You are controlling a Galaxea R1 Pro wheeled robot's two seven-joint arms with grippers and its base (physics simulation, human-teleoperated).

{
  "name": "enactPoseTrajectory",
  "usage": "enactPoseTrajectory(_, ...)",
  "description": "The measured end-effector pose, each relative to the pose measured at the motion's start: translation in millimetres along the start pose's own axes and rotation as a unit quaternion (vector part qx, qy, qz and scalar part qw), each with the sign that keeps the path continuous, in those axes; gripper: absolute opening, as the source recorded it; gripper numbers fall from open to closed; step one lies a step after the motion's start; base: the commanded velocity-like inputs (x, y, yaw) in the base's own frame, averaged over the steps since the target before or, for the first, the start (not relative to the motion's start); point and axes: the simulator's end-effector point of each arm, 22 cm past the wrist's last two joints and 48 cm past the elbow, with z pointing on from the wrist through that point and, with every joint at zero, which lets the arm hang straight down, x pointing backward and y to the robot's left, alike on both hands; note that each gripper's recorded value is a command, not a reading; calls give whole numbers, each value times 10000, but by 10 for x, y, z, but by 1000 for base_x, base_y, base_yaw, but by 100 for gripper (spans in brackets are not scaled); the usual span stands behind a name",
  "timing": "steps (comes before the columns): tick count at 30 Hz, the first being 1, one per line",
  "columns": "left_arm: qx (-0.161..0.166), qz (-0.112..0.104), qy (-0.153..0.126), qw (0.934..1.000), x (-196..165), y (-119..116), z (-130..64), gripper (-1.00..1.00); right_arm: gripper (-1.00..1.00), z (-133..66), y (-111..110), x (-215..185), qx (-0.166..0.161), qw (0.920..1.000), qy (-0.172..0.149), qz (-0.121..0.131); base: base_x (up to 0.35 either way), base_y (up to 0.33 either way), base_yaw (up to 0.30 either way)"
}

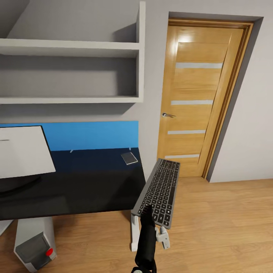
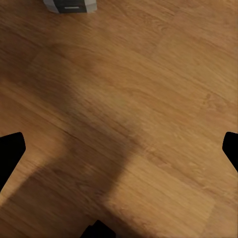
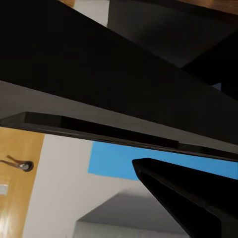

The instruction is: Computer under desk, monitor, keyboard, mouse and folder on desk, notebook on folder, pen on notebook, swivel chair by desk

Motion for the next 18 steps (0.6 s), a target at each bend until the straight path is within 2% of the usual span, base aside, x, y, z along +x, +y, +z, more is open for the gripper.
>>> enactPoseTrajectory(11,0,1,-10,10000,-5,-1,0,100,-100,0,-6,-1,10,10000,-2,3,-7,303,-256)
enactPoseTrajectory(18,0,2,-8,10000,-4,-2,2,100,-100,2,-15,0,22,10000,-2,4,-170,268,-263)
